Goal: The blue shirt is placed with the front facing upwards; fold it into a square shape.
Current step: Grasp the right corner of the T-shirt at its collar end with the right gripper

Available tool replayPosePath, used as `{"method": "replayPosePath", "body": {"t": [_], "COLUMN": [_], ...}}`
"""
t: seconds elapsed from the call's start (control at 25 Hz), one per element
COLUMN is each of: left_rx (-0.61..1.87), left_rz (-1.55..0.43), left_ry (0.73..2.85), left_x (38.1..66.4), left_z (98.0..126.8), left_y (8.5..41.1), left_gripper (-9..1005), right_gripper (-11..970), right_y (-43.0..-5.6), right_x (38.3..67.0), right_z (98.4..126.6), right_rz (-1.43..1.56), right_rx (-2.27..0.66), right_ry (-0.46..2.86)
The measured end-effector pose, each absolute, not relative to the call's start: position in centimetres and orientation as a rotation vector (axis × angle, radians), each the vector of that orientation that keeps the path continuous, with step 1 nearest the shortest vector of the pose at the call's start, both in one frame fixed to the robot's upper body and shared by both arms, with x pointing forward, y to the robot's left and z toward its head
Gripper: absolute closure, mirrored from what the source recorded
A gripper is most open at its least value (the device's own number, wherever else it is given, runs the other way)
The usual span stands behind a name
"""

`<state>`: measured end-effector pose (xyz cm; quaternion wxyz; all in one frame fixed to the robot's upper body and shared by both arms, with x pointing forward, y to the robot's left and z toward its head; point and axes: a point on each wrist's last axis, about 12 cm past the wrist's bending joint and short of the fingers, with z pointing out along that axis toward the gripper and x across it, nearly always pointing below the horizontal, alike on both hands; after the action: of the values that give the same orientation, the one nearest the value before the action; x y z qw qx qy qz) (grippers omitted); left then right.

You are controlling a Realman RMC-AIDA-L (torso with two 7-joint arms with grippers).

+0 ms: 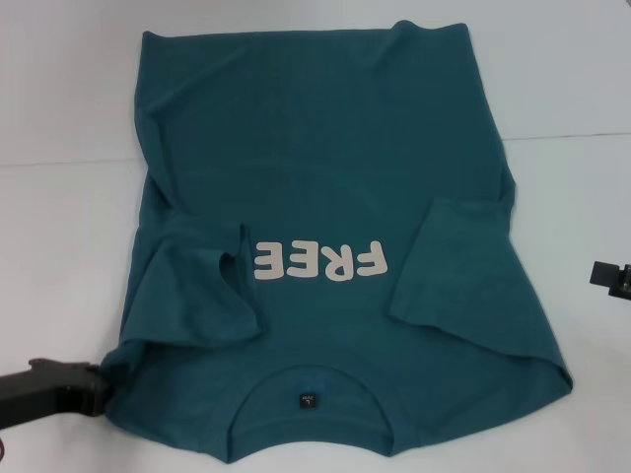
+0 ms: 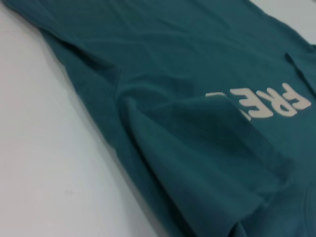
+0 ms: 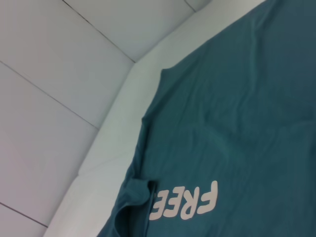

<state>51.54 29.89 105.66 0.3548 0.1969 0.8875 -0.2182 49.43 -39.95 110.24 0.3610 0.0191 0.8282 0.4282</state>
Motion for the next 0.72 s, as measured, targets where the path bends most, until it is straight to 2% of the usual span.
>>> {"method": "replayPosePath", "body": {"t": [0.2,0.56,0.72], "left_rx": [0.492,0.459,0.477], "left_rz": [-0.607,-0.653,-0.654], "left_ry": [2.277,2.256,2.261], "left_x": [51.9,52.4,52.4], "left_z": [107.1,108.6,108.4], "left_y": [29.7,29.4,29.5], "left_gripper": [982,980,979], "right_gripper": [88,88,88], "right_y": [-40.5,-40.6,-40.3], "right_x": [50.5,54.1,54.4], "right_z": [112.3,117.0,117.0], "right_rz": [1.080,1.069,1.040], "right_rx": [0.039,0.063,0.097], "right_ry": [2.226,2.446,2.523]}}
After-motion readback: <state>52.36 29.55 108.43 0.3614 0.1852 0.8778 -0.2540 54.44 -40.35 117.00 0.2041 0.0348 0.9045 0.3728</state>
